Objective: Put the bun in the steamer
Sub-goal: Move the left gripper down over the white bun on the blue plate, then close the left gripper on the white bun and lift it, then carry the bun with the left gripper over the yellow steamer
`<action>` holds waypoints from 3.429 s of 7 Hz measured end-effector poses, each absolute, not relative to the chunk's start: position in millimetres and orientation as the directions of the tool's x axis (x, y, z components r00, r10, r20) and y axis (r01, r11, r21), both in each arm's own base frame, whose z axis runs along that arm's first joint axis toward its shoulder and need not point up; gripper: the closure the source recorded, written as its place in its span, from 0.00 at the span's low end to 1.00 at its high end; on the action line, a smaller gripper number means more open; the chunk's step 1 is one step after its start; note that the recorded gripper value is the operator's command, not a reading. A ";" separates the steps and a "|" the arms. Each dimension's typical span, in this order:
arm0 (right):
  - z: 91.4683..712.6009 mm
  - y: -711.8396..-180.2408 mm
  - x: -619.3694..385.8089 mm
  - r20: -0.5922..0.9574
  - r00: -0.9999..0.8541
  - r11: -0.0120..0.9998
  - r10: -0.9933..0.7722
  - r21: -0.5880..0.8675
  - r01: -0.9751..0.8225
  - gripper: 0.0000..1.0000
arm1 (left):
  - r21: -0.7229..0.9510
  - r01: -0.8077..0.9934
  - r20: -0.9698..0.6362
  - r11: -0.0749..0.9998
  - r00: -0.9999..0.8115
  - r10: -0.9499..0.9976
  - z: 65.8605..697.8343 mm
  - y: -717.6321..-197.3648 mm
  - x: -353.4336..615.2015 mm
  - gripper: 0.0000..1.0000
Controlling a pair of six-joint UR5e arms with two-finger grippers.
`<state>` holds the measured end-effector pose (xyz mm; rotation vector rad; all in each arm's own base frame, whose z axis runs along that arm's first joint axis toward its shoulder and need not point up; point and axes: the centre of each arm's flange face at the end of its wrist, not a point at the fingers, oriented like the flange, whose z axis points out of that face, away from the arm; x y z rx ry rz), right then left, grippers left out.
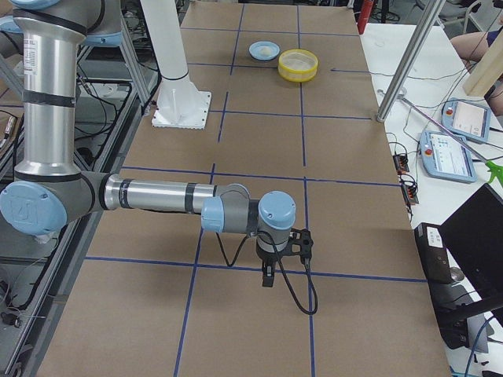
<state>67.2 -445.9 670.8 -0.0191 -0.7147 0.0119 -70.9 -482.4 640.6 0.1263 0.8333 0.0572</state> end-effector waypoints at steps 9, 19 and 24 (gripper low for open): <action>670.8 -445.9 67.1 0.655 0.755 1.000 0.017 -0.022 -0.004 0.00 | 0.112 -0.010 -0.744 0.994 0.662 0.091 536.5 -381.3 262.5 0.05; 670.8 -446.0 67.2 0.655 0.755 1.000 0.017 -0.022 -0.004 0.00 | 0.166 -0.079 -0.698 0.983 0.695 0.174 562.7 -401.0 293.2 0.65; 670.8 -445.9 67.2 0.655 0.755 1.000 0.017 -0.022 -0.004 0.00 | 0.199 -0.003 -0.757 0.980 0.635 0.156 484.2 -426.8 258.7 0.64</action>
